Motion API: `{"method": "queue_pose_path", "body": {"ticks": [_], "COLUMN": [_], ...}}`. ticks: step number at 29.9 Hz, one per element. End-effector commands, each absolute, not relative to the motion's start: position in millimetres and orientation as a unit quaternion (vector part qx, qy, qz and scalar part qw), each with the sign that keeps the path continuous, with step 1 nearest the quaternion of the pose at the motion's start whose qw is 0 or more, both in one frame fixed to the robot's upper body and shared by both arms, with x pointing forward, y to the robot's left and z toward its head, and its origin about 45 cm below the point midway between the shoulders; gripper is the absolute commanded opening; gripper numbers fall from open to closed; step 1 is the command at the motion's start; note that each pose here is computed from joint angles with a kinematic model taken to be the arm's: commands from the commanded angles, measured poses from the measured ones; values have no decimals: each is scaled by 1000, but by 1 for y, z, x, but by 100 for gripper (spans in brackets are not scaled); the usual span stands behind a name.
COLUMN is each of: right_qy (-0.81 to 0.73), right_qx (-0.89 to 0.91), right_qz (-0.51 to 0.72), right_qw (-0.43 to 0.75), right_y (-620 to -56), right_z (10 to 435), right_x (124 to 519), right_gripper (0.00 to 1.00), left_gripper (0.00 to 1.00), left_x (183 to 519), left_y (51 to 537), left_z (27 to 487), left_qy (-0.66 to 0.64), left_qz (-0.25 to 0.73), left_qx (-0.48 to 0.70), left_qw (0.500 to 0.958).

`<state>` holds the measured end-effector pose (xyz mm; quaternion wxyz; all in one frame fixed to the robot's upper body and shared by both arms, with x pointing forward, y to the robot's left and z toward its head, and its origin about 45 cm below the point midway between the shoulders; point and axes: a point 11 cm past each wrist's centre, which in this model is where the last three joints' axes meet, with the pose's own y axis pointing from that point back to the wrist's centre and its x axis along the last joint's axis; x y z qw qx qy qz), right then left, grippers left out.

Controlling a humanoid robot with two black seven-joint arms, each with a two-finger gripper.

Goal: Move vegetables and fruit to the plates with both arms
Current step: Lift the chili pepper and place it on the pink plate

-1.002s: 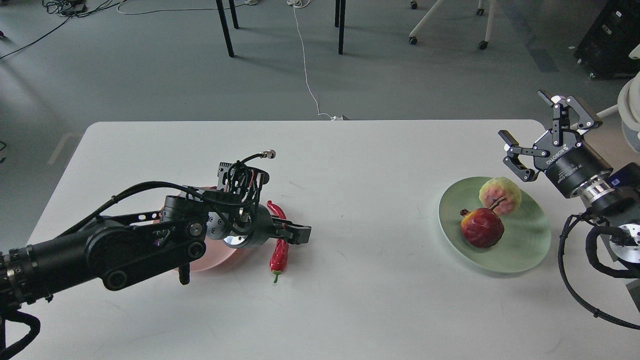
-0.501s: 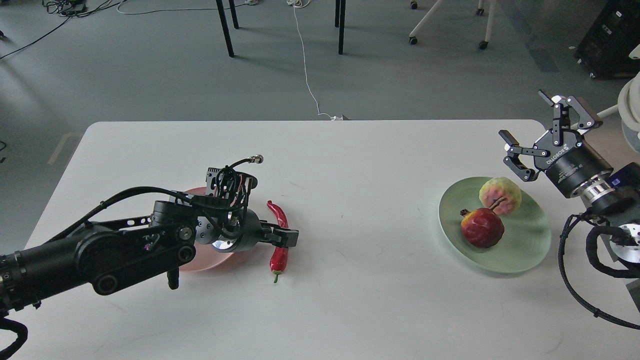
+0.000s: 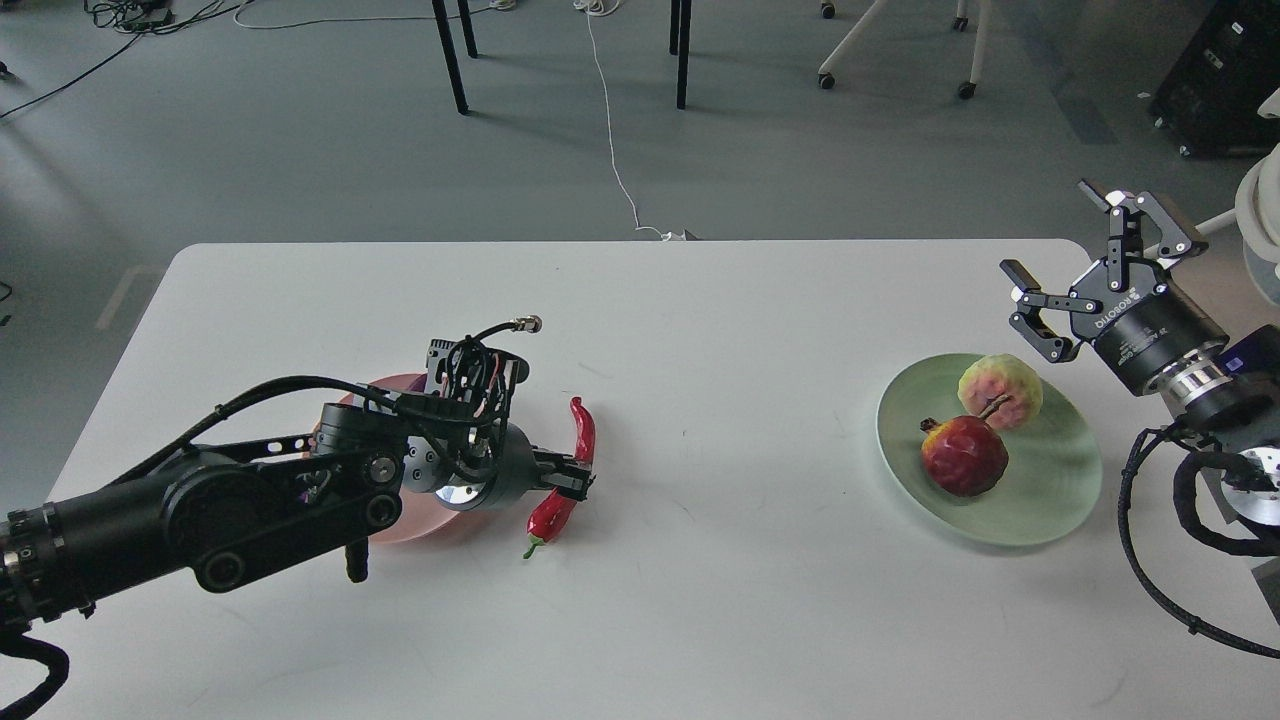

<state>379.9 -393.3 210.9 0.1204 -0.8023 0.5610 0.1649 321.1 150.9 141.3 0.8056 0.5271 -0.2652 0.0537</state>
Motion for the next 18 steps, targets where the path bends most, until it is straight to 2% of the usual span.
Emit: {"method": "queue_pose_path", "body": {"ticks": [1, 6, 11, 18], "right_qy": [561, 561, 561, 560], "right_qx": [-802, -802, -802, -803], "right_qz": [165, 165, 164, 164], "right_qw": [121, 121, 121, 122], "right_y": [-393, -393, -394, -393], "right_z": [211, 211, 211, 212], "right_x": [380, 380, 380, 381], "right_gripper": [98, 98, 98, 98], "left_gripper": [12, 7, 7, 7], "left_x": [321, 320, 320, 336], "left_y": [150, 148, 131, 103], "left_z": [142, 143, 155, 209], "left_qy": [-265, -268, -277, -306], "left_qz": [47, 44, 44, 70], "left_qx": [528, 526, 505, 446], "left_qw": [805, 806, 816, 838]}}
